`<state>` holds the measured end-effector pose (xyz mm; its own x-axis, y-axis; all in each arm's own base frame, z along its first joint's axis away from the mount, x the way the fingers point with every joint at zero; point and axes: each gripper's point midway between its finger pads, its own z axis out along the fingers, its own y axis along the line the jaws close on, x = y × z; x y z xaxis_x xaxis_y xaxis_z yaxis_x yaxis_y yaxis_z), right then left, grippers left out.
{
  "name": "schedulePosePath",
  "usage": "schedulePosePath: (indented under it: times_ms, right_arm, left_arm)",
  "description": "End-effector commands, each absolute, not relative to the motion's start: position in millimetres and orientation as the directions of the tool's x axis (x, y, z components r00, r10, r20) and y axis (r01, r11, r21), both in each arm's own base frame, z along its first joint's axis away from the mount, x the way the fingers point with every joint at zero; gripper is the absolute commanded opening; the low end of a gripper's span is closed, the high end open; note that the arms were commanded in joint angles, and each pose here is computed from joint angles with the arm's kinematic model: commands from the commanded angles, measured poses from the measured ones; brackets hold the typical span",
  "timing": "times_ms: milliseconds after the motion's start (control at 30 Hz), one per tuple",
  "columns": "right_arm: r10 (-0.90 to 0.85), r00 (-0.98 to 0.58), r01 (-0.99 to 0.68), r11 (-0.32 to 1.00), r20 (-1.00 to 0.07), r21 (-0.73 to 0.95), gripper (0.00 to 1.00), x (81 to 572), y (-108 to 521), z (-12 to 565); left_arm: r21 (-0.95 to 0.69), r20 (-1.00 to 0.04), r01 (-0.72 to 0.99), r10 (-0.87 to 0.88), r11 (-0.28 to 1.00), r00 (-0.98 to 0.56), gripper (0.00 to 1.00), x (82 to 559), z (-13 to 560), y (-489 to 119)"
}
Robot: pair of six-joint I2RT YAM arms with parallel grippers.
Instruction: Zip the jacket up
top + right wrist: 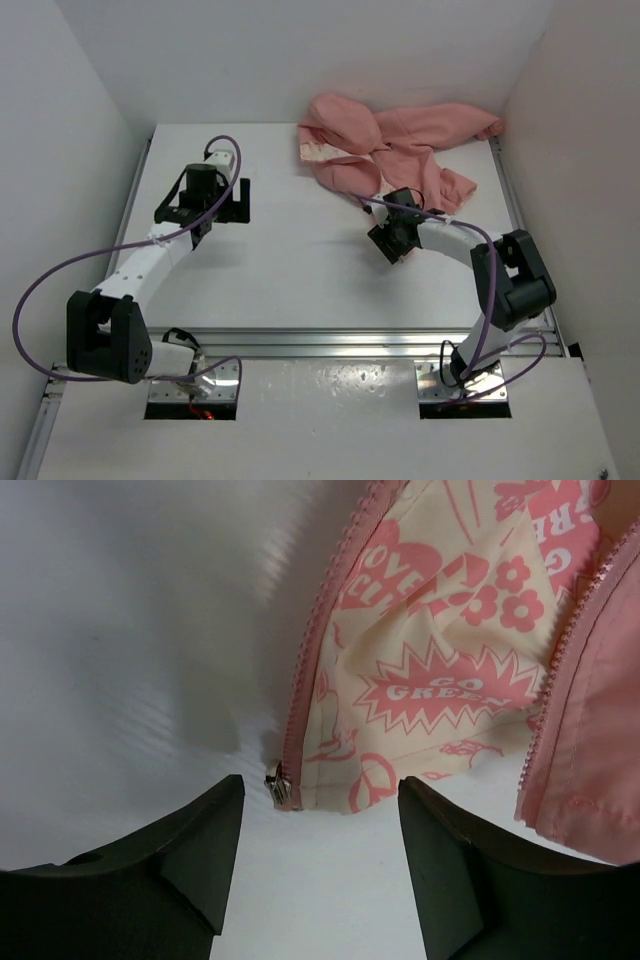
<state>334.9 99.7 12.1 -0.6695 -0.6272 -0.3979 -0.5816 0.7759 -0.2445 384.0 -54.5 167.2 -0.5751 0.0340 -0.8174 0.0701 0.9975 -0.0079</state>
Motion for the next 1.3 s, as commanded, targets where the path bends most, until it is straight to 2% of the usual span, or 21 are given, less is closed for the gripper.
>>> schedulePosePath:
  times_ms: [0,333,367,400,500,533,667,967,1067,1133,1267]
  right_arm:
    - [-0.593,-0.654,-0.525,0.803,-0.471,-0.282,0.63,363,108,29]
    - [-0.604,-0.641,-0.487,0.797,-0.473,-0.358,0.41,376,106,36]
    - [-0.607,-0.637,-0.49,0.795,-0.476,-0.358,0.36,378,107,37]
    - [-0.618,-0.631,-0.498,0.786,-0.469,-0.366,0.24,377,106,38]
    - [-0.619,-0.638,-0.493,0.785,-0.459,-0.375,0.08,380,100,37]
    - [-0.619,-0.643,-0.49,0.785,-0.451,-0.379,0.08,379,98,37]
    - [-0.618,-0.646,-0.479,0.785,-0.448,-0.393,0.09,379,92,40]
    - [-0.635,-0.67,-0.487,0.767,-0.385,-0.419,0.32,375,93,30]
    - [-0.637,-0.673,-0.484,0.764,-0.377,-0.427,0.32,376,91,30]
    - [-0.64,-0.679,-0.484,0.759,-0.36,-0.436,0.38,374,88,29]
    - [-0.646,-0.686,-0.488,0.749,-0.334,-0.448,0.62,372,85,27]
  left_arm:
    - [-0.027,-0.847,0.037,-0.003,0.999,-0.531,1.0,396,188,-52]
    - [-0.033,-0.847,0.046,-0.003,0.998,-0.532,1.0,399,189,-54]
    - [-0.033,-0.847,0.046,-0.003,0.998,-0.532,1.0,399,189,-54]
    - [-0.032,-0.842,0.046,-0.002,0.998,-0.539,1.0,399,185,-54]
    - [-0.032,-0.842,0.046,-0.002,0.998,-0.539,1.0,399,185,-54]
    - [-0.032,-0.842,0.046,-0.002,0.998,-0.539,1.0,399,185,-54]
    - [-0.032,-0.842,0.046,-0.002,0.998,-0.539,1.0,399,185,-54]
    - [-0.032,-0.842,0.046,-0.002,0.998,-0.539,1.0,399,185,-54]
    - [-0.031,-0.837,0.046,-0.001,0.998,-0.547,1.0,398,181,-54]
    - [-0.024,-0.842,0.051,0.007,0.998,-0.539,1.0,397,185,-53]
    - [-0.029,-0.842,0.059,0.007,0.998,-0.54,1.0,397,184,-55]
